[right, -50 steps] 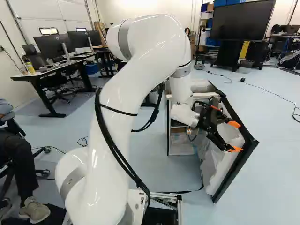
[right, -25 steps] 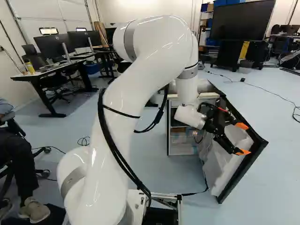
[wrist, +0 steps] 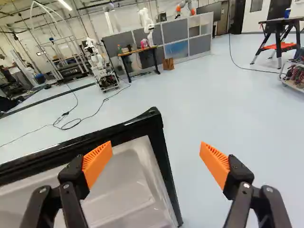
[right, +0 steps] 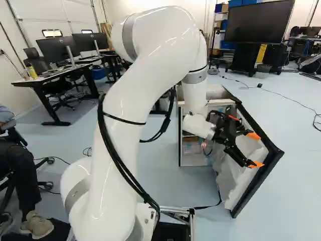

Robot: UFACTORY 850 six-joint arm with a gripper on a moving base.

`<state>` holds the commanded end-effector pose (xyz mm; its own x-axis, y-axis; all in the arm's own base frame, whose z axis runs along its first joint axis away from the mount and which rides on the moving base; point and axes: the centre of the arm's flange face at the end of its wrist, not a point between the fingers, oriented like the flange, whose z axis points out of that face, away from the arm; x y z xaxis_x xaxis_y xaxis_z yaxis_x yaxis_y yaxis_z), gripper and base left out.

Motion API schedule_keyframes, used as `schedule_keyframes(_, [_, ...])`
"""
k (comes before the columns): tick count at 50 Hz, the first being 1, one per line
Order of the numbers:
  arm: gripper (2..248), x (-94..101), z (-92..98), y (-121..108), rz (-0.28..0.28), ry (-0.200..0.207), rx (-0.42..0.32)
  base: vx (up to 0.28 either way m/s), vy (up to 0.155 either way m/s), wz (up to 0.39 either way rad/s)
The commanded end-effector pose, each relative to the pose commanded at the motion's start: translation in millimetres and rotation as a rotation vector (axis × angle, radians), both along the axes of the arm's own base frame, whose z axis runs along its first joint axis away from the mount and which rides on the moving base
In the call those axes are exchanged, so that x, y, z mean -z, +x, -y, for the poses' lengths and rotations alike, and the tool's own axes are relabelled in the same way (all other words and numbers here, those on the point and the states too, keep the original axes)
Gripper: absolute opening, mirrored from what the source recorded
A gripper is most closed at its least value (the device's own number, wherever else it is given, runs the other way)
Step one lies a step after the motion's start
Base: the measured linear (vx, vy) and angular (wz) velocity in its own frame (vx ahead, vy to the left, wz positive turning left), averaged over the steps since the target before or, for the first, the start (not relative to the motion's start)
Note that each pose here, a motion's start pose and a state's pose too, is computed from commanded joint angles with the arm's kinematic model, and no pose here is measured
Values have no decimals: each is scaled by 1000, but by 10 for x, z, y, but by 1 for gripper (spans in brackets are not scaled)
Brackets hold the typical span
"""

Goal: Open the fridge door

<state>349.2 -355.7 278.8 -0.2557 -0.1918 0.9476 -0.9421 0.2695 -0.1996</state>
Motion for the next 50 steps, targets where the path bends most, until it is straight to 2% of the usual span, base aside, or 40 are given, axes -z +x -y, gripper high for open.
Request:
schedule_keyframes(14, [247, -35, -284, -124, -35, 10, -82, 0, 0, 0])
schedule_keyframes(50, [247, -141, -995, -409, -118, 6, -371, 0, 0, 0])
